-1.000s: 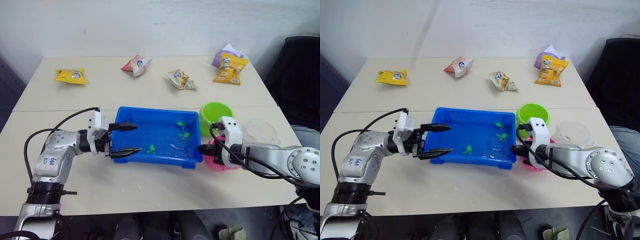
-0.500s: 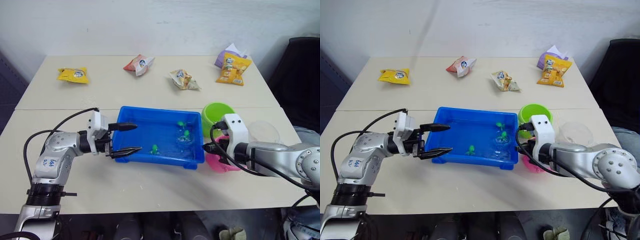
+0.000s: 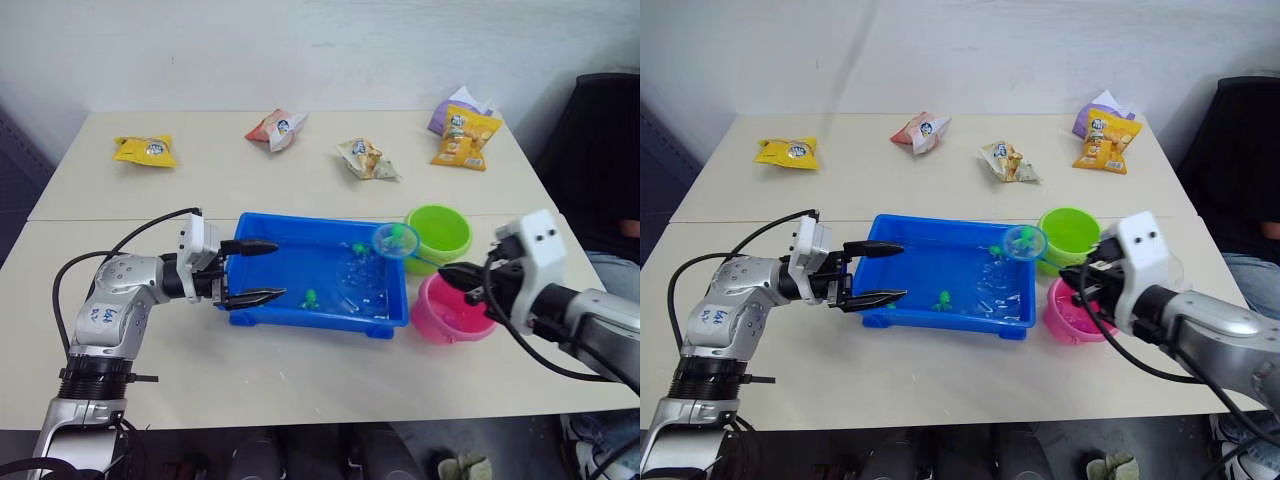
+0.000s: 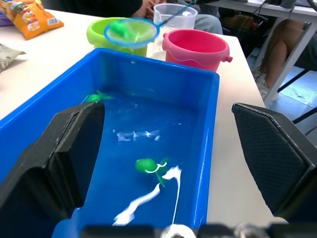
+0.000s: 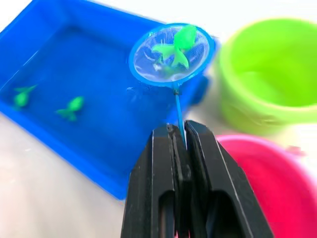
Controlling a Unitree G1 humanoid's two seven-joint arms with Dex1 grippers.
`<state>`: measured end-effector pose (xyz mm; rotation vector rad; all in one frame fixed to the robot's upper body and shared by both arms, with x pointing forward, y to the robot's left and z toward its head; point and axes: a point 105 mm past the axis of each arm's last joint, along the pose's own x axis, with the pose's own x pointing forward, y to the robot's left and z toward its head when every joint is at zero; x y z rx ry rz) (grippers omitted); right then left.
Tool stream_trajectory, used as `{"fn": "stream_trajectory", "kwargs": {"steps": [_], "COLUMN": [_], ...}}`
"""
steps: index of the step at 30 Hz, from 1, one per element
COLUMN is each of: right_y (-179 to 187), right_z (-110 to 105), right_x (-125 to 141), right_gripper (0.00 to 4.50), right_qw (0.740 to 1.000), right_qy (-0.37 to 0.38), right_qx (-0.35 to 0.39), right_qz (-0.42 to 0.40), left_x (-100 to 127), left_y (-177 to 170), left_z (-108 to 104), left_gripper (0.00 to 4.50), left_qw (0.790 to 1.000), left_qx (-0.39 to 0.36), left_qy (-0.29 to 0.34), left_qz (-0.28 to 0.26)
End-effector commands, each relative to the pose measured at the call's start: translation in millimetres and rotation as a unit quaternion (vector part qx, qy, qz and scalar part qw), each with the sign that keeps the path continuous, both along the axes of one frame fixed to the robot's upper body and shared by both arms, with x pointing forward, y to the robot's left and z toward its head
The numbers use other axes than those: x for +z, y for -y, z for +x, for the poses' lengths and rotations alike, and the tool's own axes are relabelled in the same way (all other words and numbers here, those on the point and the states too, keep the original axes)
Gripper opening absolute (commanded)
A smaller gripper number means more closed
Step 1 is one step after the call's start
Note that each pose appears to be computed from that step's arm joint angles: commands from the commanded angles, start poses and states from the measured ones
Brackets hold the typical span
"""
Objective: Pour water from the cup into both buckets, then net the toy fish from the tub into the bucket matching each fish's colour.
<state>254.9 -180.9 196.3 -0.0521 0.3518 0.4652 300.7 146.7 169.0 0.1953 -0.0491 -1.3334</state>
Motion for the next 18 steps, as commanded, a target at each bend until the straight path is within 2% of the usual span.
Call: {"fn": "stream_trajectory", "kwargs": {"steps": [1, 7, 10, 13, 16, 18], "right_y": [37, 76, 83, 85, 88, 88], "right_z": [-1, 10, 21, 25, 33, 37], "right_x": [28, 26, 22, 18, 21, 24], "right_gripper": [0.00, 0.00, 0.00, 0.00, 0.00, 0.00], "right_qw": [0.995, 0.977, 0.951, 0.937, 0.881, 0.856], "right_qy": [0.088, 0.133, 0.160, 0.173, 0.218, 0.248], "right_qx": [-0.046, -0.078, -0.061, -0.047, -0.014, -0.006], "right_qz": [-0.018, -0.148, -0.258, -0.300, -0.421, -0.454], "left_x": [9, 10, 10, 10, 8, 5], "left_y": [7, 13, 14, 15, 13, 12], "left_z": [3, 6, 8, 8, 6, 5], "left_gripper": [4.43, 4.43, 4.43, 4.43, 4.43, 4.43], "left_qw": [1.000, 0.999, 0.999, 0.999, 0.999, 0.999], "left_qx": [-0.021, -0.034, -0.035, -0.036, -0.033, -0.033], "left_qy": [0.016, 0.018, 0.020, 0.021, 0.018, 0.011], "left_qz": [-0.009, -0.012, -0.014, -0.015, -0.017, -0.016]}}
